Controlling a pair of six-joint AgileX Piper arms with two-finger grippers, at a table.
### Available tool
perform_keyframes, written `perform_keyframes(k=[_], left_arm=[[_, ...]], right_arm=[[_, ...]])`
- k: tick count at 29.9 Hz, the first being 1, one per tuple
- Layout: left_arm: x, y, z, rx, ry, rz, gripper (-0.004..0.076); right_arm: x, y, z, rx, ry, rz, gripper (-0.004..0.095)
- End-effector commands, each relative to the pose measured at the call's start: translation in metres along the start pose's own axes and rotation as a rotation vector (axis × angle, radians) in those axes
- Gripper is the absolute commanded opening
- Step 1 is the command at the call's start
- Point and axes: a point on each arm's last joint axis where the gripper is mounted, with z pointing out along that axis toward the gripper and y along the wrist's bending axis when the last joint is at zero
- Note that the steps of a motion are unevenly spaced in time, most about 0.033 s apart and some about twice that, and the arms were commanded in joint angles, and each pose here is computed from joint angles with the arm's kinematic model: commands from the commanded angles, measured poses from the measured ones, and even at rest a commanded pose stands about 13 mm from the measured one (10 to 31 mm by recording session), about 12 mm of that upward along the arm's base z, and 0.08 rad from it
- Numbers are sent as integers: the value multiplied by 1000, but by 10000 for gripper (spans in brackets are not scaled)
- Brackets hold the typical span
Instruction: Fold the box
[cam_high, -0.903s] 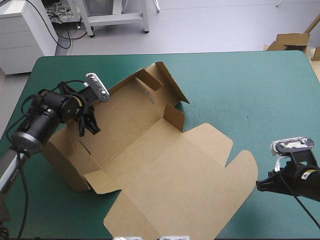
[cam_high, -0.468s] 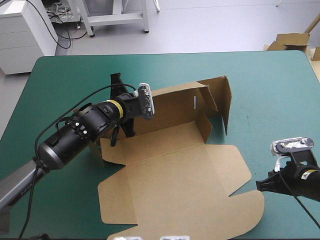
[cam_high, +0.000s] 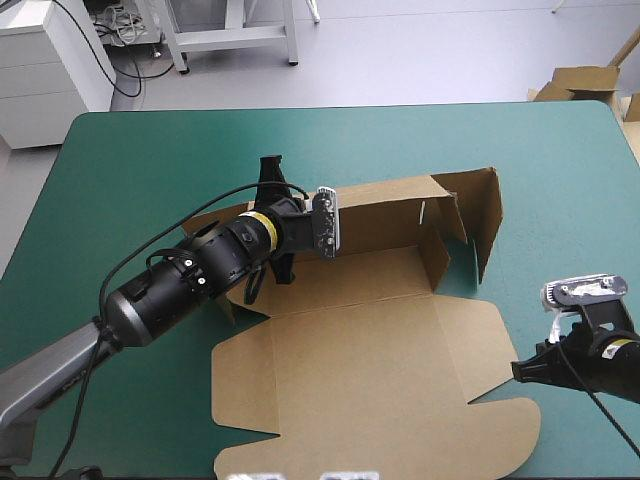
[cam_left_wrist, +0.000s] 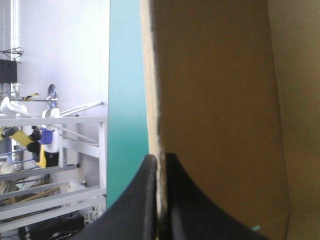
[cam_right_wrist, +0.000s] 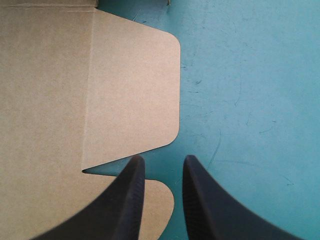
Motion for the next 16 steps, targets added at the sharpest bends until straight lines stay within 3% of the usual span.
perform_keyframes(k=[1,8,16], left_arm=[[-11,12,-6,-114,-18,44,-8],[-32,-9,1,-221,30,200,-8],[-28,-53,14,-225,43,358,-8]], right_arm=[[-7,0,-6,8,-60,-2,250],[-8,0,-6,8,-67,-1,250],[-9,-1,-6,13,-80,-1,250]])
